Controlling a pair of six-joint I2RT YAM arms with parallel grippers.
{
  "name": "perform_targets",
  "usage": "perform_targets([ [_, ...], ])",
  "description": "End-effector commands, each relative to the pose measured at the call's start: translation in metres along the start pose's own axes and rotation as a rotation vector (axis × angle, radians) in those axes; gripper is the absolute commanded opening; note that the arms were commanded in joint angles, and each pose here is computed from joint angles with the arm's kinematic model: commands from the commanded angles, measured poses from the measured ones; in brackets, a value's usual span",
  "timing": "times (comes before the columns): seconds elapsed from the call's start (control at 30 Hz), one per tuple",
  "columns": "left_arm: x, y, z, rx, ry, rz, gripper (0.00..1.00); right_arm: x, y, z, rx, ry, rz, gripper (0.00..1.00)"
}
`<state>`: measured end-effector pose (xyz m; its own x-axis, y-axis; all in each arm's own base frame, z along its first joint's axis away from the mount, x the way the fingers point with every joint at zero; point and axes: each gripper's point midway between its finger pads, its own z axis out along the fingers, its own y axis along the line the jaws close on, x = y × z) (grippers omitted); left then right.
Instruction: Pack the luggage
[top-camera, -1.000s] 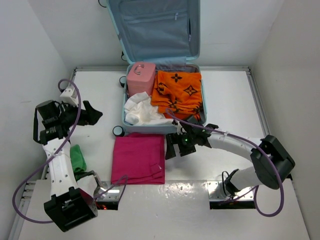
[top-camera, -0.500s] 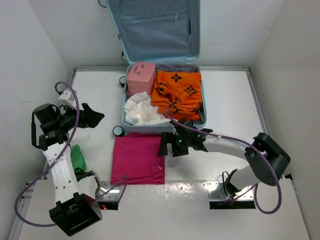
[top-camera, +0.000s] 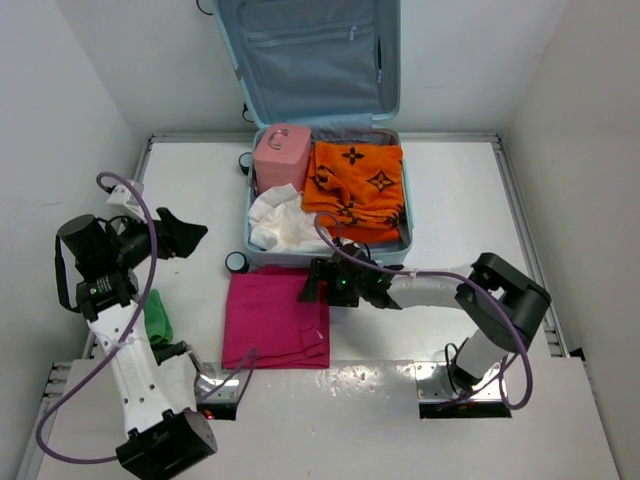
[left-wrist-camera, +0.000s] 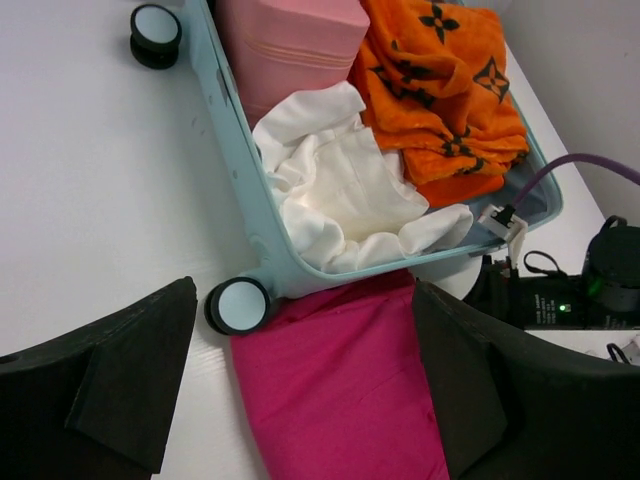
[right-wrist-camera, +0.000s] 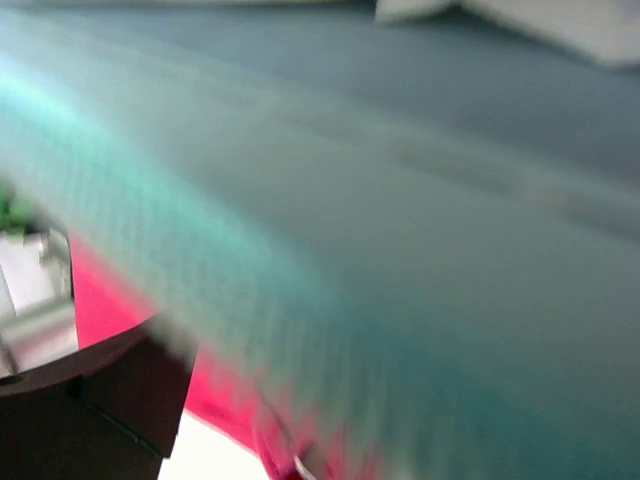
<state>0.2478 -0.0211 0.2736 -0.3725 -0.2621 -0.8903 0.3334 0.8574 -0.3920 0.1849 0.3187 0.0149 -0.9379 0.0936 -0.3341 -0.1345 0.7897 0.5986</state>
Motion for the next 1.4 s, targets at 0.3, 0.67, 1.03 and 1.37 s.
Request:
perform_targets([
  [0.3, -0.054, 0.015, -0.001, -0.088, -0.098, -0.003, 0.89, 0.086, -0.058, 0.021, 0.328, 0.269, 0.225, 0.94],
  [0.67, -0.089, 0.028, -0.006, -0.132, -0.162, 0.065, 0.89, 0.085, -0.08, 0.017, 0.451, 0.268, 0.082, 0.0],
  [1.03, -0.095, 0.015, -0.01, -0.102, -0.202, 0.073, 0.89, 0.048, -0.024, -0.047, 0.102, 0.175, -0.548, 0.0],
  [1.37, -0.101, 0.005, -0.013, -0.087, -0.233, 0.105, 0.89, 0.0, 0.069, -0.064, -0.071, -0.016, -1.011, 0.0],
])
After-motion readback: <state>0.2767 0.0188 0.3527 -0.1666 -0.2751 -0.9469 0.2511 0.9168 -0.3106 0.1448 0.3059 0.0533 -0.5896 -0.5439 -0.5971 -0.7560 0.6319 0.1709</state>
